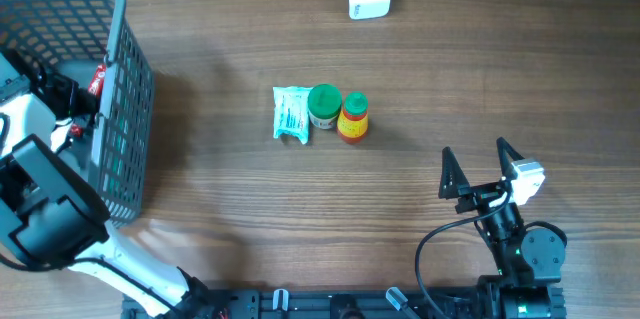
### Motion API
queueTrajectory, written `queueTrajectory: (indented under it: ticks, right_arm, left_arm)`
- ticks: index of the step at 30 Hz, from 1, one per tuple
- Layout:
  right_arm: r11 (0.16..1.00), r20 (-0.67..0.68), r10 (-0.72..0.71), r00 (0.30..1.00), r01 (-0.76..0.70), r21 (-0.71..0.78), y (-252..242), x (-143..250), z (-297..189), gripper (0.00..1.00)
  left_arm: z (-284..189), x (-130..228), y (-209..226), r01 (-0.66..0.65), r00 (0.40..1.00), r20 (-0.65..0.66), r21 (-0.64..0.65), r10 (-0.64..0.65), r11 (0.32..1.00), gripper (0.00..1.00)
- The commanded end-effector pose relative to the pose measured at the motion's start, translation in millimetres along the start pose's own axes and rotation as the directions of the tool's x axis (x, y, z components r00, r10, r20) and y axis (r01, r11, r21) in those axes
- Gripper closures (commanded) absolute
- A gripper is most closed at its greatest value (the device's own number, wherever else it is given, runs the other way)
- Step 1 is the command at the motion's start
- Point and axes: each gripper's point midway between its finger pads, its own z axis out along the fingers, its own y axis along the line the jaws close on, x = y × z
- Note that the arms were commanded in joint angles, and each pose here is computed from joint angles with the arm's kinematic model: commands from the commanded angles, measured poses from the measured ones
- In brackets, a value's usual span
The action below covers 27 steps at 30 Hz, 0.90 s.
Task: Scan the item barcode
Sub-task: 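Grasp a red item in the basket and lift it with left gripper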
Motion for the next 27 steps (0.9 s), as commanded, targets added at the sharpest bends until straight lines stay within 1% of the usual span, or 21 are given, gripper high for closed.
queueTrajectory:
  ticks: [1,5,6,8,9,10,12,13,14,15,17,18,19,22,27]
  right_arm:
    - [1.000,0.010,0.004,1.000,-0.004,0.005,0,-2,0,0.00]
    - [1.000,0.010,0.004,1.000,-0.004,0.004,0,-2,0,0.00]
    - [1.000,0.010,0.005,1.000,-0.005,0.005,0,-2,0,0.00]
    - [1.000,0.010,0.004,1.000,-0.004,0.004,0,-2,0,0.00]
    - [1.000,0.010,0.005,1.000,-0.005,0.004,0,-2,0,0.00]
    - [1.000,0.010,0.005,1.000,-0.005,0.005,0,-2,0,0.00]
    - [1.000,0.010,0.005,1.000,-0.005,0.005,0,-2,0,0.00]
    - [1.000,0.010,0.005,1.000,-0.005,0.005,0,-2,0,0.00]
    - [1.000,0.010,0.005,1.000,-0.005,0.005,0,-2,0,0.00]
    - [1.000,0.010,0.005,1.000,-0.005,0.004,0,-2,0,0.00]
    - [1.000,0.010,0.005,1.000,-0.005,0.004,0,-2,0,0.01]
    - [1.000,0.010,0.004,1.000,-0.004,0.004,0,-2,0,0.00]
    - [1.000,0.010,0.005,1.000,-0.005,0.005,0,-2,0,0.00]
    - [1.000,0.010,0.005,1.000,-0.005,0.004,0,-2,0,0.00]
    - [1.000,0.010,0.005,1.000,-0.005,0.005,0,-2,0,0.00]
  left_arm:
    - [19,-28,4,0.082,0.996,0.038,-0.031,-0.081,0.996,0.00]
    - [33,-44,12,0.121,0.992,0.041,-0.073,-0.118,0.990,0.00]
    - [37,-46,15,0.128,0.991,0.039,-0.087,-0.125,0.988,0.07]
    - [43,-47,23,0.138,0.990,0.025,-0.124,-0.136,0.983,0.27]
    - [45,-46,26,0.142,0.990,0.018,-0.138,-0.141,0.980,0.29]
    - [46,-48,31,0.163,0.987,0.027,-0.154,-0.160,0.975,0.27]
    - [47,-53,40,0.193,0.981,0.049,-0.188,-0.187,0.963,0.11]
    - [47,-56,44,0.200,0.980,0.061,-0.200,-0.192,0.959,0.07]
    - [46,-59,48,0.210,0.977,0.077,-0.214,-0.198,0.954,0.05]
    - [45,-61,53,0.219,0.975,0.092,-0.229,-0.203,0.948,0.08]
    - [43,-64,60,0.231,0.972,0.106,-0.253,-0.211,0.939,0.09]
    - [42,-66,65,0.242,0.969,0.121,-0.270,-0.216,0.932,0.06]
    - [41,-67,69,0.248,0.967,0.131,-0.281,-0.219,0.927,0.00]
    - [38,-71,76,0.278,0.957,0.165,-0.297,-0.237,0.914,0.00]
    - [36,-81,79,0.287,0.949,0.218,-0.292,-0.229,0.912,0.00]
